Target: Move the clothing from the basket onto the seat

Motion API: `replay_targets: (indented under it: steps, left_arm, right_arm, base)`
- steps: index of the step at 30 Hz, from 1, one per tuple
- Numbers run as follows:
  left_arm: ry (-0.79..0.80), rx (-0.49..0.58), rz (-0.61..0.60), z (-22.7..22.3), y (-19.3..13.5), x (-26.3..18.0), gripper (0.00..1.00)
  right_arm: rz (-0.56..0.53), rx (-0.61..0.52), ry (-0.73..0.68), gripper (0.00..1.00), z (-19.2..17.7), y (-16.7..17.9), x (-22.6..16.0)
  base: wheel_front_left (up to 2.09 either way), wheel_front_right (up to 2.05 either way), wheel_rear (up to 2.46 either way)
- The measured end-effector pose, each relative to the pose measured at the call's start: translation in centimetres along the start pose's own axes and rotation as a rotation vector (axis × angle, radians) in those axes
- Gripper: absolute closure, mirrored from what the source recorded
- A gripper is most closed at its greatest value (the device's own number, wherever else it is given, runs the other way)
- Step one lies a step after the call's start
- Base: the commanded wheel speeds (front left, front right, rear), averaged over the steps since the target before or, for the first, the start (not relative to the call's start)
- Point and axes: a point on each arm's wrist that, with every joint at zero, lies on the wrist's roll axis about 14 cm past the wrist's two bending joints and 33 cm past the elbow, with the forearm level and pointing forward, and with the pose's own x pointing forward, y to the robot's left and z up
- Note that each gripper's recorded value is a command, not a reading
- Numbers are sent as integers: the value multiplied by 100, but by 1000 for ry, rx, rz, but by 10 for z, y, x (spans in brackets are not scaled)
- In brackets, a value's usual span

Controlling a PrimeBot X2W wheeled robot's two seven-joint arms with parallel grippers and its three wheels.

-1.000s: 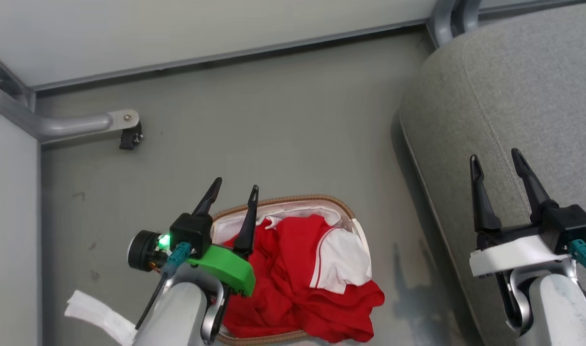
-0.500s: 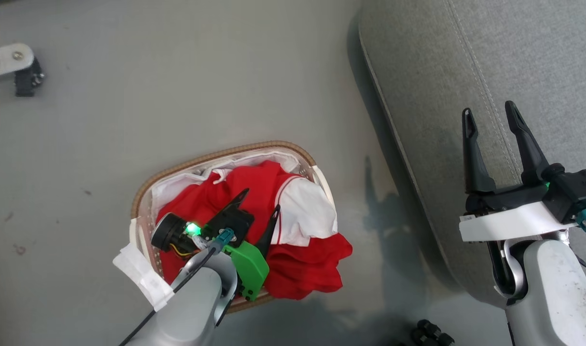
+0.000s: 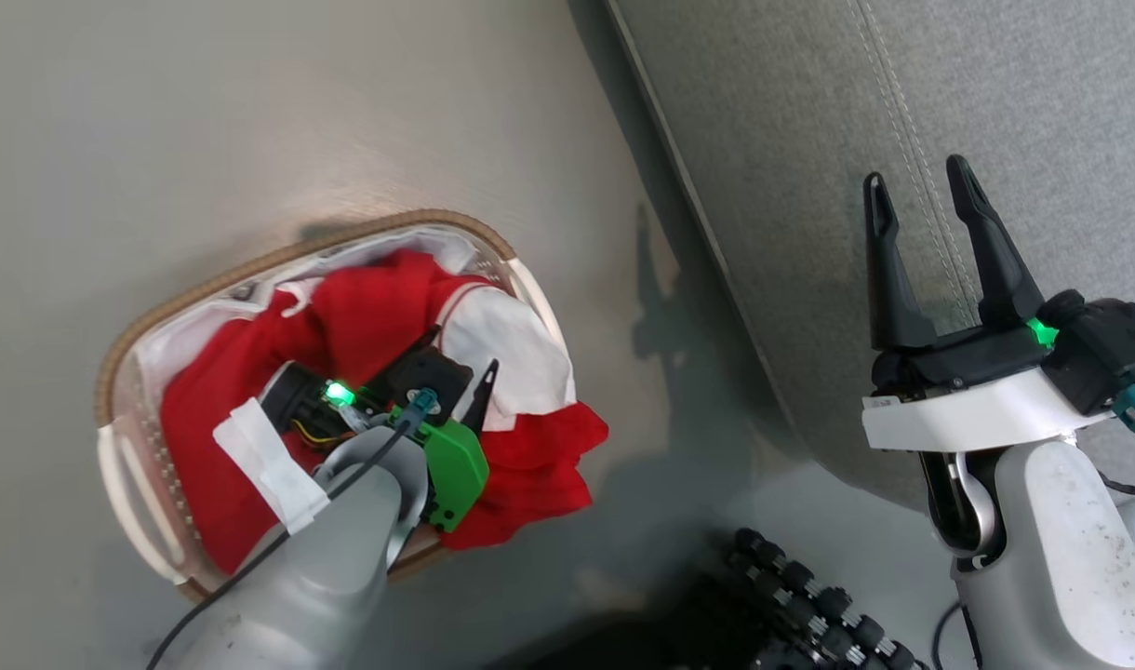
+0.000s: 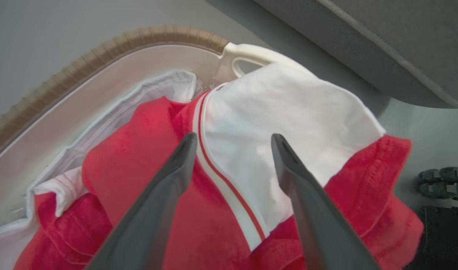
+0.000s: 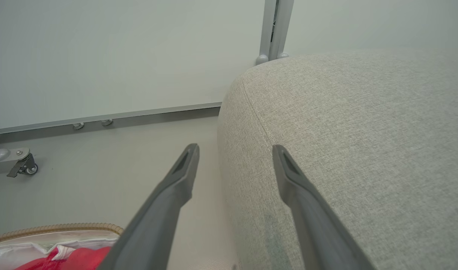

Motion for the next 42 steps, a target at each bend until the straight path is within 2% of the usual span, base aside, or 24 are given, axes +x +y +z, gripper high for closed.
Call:
replay_targets:
  steps: [3, 8, 16, 17, 19, 21, 22, 23, 30, 38, 42]
  left_arm:
    - [31, -2, 18, -12, 7, 11, 0]
    - [93, 4, 122, -34, 32, 24, 0]
    - [185, -21, 101, -61, 27, 34, 0]
    - [195, -26, 105, -63, 28, 35, 3]
    - [214, -41, 113, -67, 28, 34, 42]
    - [231, -52, 117, -70, 29, 33, 66]
    - [234, -54, 119, -70, 29, 33, 81]
    - [234, -53, 120, -70, 30, 33, 100]
    - [181, -97, 141, -55, 34, 29, 100]
    - [73, -123, 156, -18, 34, 12, 100]
    - [-26, -118, 161, 16, 32, 0, 100]
  right_arm:
    - [-6, 0, 18, 0, -7, -2, 1]
    - [-16, -3, 40, 0, -15, -6, 2]
    - [-27, -11, 81, 0, -28, -10, -1]
    - [-26, -11, 83, 0, -28, -10, -2]
    - [-25, -10, 86, 0, -29, -9, -2]
    - [-22, -9, 87, 0, -29, -8, -2]
    - [-22, -8, 87, 0, -29, -8, -2]
    - [-21, -8, 87, 0, -29, -8, -2]
    - [-22, -2, 76, 0, -25, -8, -2]
    - [-14, -11, 33, 0, -8, -6, -3]
    - [-14, -28, 4, 0, 5, -6, -5]
  base:
    - [0, 0, 0]
    - [0, 0, 0]
    - [0, 0, 0]
    - [0, 0, 0]
    - [0, 0, 0]
    - [0, 0, 0]
    - [0, 0, 0]
    - [0, 0, 0]
    - [0, 0, 0]
    - [0, 0, 0]
    - [0, 0, 0]
